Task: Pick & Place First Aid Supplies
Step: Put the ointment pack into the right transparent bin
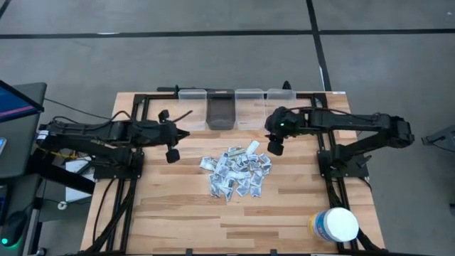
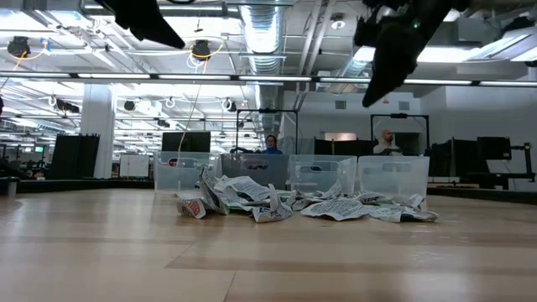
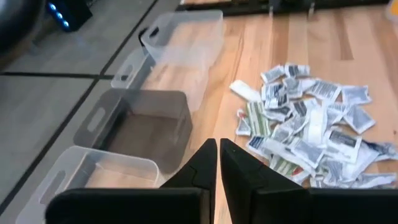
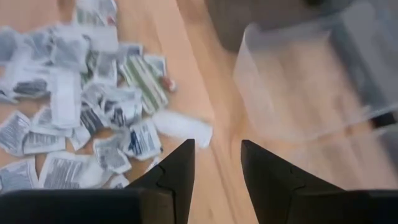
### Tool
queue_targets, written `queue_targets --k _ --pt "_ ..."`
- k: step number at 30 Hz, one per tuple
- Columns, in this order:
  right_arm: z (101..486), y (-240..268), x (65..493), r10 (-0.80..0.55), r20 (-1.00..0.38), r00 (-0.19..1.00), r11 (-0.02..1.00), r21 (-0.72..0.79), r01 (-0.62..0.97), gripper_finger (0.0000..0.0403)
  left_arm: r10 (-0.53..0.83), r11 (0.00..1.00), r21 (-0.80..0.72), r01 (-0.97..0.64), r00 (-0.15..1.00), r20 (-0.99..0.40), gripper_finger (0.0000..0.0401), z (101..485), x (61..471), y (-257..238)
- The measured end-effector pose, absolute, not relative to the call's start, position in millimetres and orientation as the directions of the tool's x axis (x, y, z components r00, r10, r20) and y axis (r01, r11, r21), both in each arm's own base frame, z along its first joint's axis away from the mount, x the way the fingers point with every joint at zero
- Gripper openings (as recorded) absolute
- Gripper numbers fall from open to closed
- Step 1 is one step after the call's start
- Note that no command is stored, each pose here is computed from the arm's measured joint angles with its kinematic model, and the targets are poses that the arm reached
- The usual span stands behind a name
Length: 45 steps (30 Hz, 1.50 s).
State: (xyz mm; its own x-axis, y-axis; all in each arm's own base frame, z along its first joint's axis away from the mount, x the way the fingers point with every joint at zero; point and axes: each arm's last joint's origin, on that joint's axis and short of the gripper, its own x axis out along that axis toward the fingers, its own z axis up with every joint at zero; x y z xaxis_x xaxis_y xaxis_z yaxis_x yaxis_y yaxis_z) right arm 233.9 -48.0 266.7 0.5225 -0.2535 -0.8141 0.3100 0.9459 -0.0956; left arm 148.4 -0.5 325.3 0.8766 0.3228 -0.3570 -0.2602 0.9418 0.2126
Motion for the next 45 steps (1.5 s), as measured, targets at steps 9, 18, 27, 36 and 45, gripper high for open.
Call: queue_targets --k 9,18,27,36,45 --pt "236 -39 249 -0.066 -0.914 0.401 0.939 0.079 0.335 0.0124 0.306 0.949 0.186 -0.254 0.883 -0.355 0.0021 326 149 -1" --pt "188 -22 247 -0.003 -0.918 0.396 0.944 0.128 0.303 0.0120 0.293 0.956 0.127 -0.264 0.881 -0.371 0.0040 320 149 -1" --pt "163 -12 225 -0.001 -0.875 0.484 0.931 0.175 0.319 0.0103 0.236 0.966 -0.021 -0.257 0.914 -0.330 0.0079 293 150 6" --pt "149 -10 217 -0.028 -0.889 0.458 0.924 0.152 0.351 0.0102 0.251 0.961 -0.043 -0.272 0.931 -0.264 0.0079 277 149 9" --pt "152 -14 222 -0.134 -0.855 0.501 0.923 0.076 0.376 0.0102 0.250 0.961 -0.052 -0.271 0.935 -0.253 0.0078 271 154 9"
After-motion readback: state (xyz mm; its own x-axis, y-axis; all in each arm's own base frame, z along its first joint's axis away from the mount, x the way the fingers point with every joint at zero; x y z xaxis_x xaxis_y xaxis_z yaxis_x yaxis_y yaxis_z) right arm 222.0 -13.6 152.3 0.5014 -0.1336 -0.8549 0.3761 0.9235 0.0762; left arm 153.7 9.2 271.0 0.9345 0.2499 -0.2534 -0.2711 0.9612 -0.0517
